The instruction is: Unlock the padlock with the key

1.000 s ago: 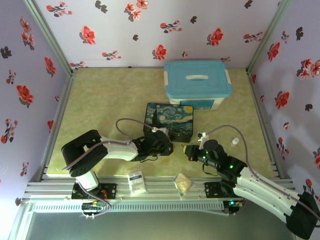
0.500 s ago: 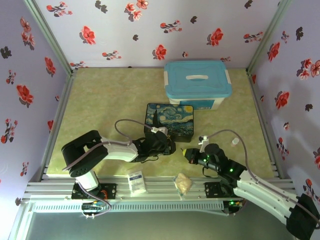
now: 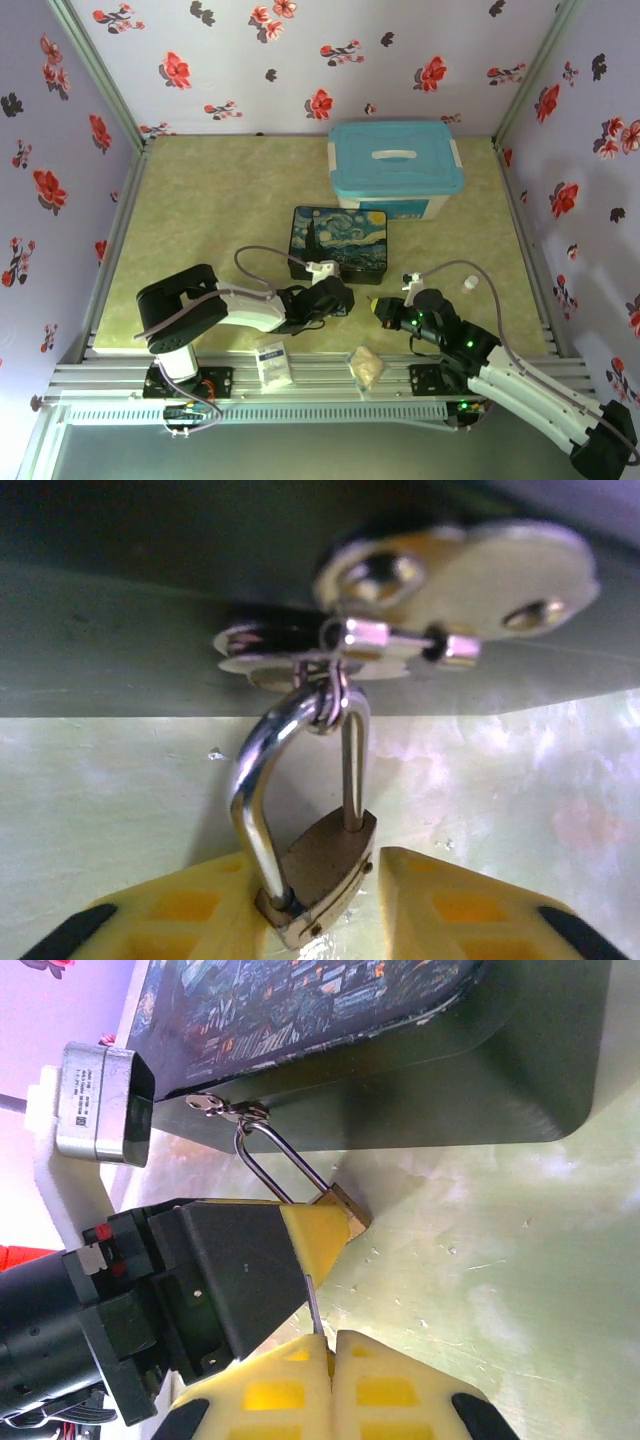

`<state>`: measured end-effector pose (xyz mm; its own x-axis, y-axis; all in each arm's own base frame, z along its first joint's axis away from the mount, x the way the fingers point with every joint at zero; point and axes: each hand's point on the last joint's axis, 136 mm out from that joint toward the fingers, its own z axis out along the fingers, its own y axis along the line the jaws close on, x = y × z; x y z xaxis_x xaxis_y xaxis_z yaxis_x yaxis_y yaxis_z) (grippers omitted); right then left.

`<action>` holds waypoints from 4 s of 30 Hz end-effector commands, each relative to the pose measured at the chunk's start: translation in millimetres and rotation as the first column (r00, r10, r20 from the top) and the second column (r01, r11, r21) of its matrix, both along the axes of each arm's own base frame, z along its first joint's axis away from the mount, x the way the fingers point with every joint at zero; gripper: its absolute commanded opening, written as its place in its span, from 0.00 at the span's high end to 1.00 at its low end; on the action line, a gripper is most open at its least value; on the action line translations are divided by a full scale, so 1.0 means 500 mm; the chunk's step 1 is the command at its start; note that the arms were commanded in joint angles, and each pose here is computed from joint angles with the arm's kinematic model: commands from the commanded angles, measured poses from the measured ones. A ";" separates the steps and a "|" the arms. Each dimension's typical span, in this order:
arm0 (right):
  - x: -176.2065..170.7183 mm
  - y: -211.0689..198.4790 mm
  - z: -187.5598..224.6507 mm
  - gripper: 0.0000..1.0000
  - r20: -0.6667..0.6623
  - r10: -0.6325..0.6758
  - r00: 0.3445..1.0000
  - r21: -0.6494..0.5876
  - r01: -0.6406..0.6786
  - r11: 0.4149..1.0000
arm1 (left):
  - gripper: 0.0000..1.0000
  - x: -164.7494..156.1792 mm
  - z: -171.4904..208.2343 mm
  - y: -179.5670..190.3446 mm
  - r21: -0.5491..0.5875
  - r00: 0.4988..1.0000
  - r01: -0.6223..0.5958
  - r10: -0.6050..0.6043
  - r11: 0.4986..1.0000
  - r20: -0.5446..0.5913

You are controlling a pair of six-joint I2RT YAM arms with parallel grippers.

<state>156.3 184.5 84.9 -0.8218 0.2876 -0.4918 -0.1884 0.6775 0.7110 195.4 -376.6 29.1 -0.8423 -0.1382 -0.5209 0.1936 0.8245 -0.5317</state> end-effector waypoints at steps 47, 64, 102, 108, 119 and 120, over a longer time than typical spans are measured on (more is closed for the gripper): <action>0.036 0.067 -0.014 1.00 -0.179 0.054 0.982 0.329 0.008 0.944 | 1.00 0.017 0.171 -0.006 -0.566 0.998 -0.068 0.064 0.822 -0.027; 0.048 0.084 -0.007 1.00 -0.181 0.075 0.981 0.349 -0.007 0.937 | 1.00 0.023 0.204 -0.006 -0.650 0.997 -0.078 0.068 0.756 -0.041; 0.106 0.072 0.069 1.00 -0.051 0.012 0.999 0.427 0.011 0.904 | 1.00 0.017 0.239 -0.026 -0.747 0.996 -0.077 0.025 0.660 -0.081; 0.121 0.068 0.062 1.00 -0.073 0.048 0.996 0.441 -0.011 0.897 | 1.00 0.010 0.249 -0.030 -0.778 0.996 -0.072 -0.001 0.624 -0.093; 0.139 0.071 0.050 1.00 -0.117 0.105 0.988 0.484 -0.036 0.874 | 1.00 0.004 0.278 -0.037 -0.804 0.996 -0.046 -0.034 0.592 -0.082; 0.138 0.073 0.047 1.00 -0.123 0.106 0.987 0.483 -0.034 0.875 | 1.00 0.003 0.282 -0.038 -0.806 0.996 -0.041 -0.036 0.591 -0.077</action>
